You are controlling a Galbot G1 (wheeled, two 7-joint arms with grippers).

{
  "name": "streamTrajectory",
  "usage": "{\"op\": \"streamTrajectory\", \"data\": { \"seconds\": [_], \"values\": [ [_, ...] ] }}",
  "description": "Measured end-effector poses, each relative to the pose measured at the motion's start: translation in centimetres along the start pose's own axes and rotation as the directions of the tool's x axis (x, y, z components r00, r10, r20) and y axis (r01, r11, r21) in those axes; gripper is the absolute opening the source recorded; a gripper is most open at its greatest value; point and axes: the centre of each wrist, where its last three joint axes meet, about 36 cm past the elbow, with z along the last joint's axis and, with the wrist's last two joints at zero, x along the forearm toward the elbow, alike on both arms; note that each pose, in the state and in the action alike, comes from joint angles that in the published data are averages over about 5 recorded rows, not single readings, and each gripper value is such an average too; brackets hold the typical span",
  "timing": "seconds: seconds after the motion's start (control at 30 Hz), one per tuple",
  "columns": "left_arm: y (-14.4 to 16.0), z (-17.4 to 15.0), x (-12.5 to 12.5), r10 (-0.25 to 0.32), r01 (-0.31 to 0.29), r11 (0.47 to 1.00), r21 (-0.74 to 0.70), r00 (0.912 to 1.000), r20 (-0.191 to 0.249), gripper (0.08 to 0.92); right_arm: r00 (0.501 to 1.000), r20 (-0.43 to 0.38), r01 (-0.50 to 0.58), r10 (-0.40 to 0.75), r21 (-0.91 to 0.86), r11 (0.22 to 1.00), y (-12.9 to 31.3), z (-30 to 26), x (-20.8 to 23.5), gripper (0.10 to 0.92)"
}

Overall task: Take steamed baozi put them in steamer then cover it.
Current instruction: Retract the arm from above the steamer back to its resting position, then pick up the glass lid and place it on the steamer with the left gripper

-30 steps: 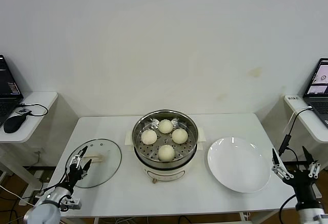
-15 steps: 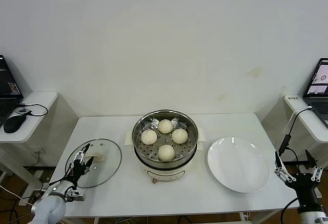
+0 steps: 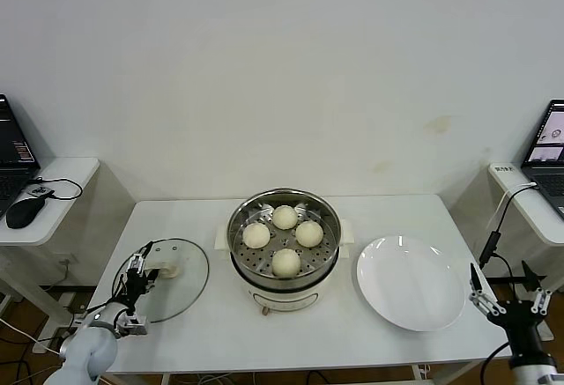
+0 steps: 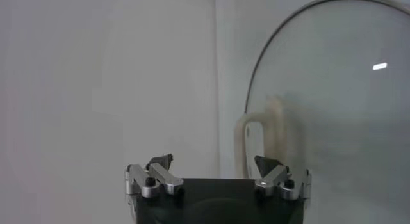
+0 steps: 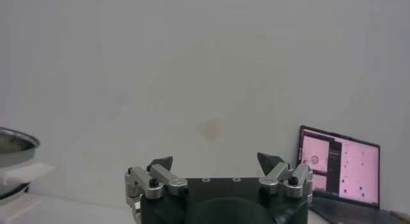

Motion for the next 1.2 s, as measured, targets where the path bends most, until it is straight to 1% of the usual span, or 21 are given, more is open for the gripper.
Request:
{"op": "streamTrajectory", "data": {
  "seconds": [0.07,0.17,0.4,0.63,0.83,0.93,1.07,1.2],
  "values": [
    [0.0,0.0,-0.1,-0.001,0.001,1.000,0.005,1.0000,-0.002,0.808,1.000,-0.002,0.003,-0.003,-0.001,1.000,0.0,0.1,0.0,0.823],
    [0.0,-0.1,-0.2,0.002,-0.002,1.000,0.011,1.0000,-0.005,0.747,1.000,-0.006,0.007,-0.007,-0.002,1.000,0.1,0.3,0.0,0.823],
    [-0.3,0.0,-0.3,0.016,-0.016,1.000,0.019,0.9998,-0.009,0.548,1.000,-0.012,0.017,-0.017,-0.008,1.000,0.5,0.8,-0.1,0.823],
    [-0.8,0.1,-0.6,0.019,-0.018,0.999,0.034,0.9996,-0.020,0.340,1.000,-0.015,0.025,-0.025,-0.012,1.000,0.7,1.0,0.0,0.823],
    [-1.8,0.0,-0.3,0.014,-0.013,0.998,0.061,0.9997,-0.022,0.178,0.999,-0.017,0.034,-0.034,-0.013,0.999,0.9,1.1,0.0,0.823],
    [-2.0,-0.1,-0.1,-0.004,0.005,0.998,0.070,0.9998,-0.022,0.147,0.999,-0.018,0.039,-0.039,-0.013,0.999,1.0,1.1,0.0,0.823],
    [-2.0,-0.3,0.2,-0.036,0.037,0.997,0.073,0.9991,-0.023,0.147,0.999,-0.021,0.050,-0.050,-0.014,0.999,1.2,1.2,0.0,0.823],
    [-1.1,-0.4,0.6,-0.080,0.081,0.995,0.055,0.9963,-0.032,0.147,0.998,-0.023,0.061,-0.061,-0.014,0.998,1.4,1.3,0.0,0.823]
  ]
}}
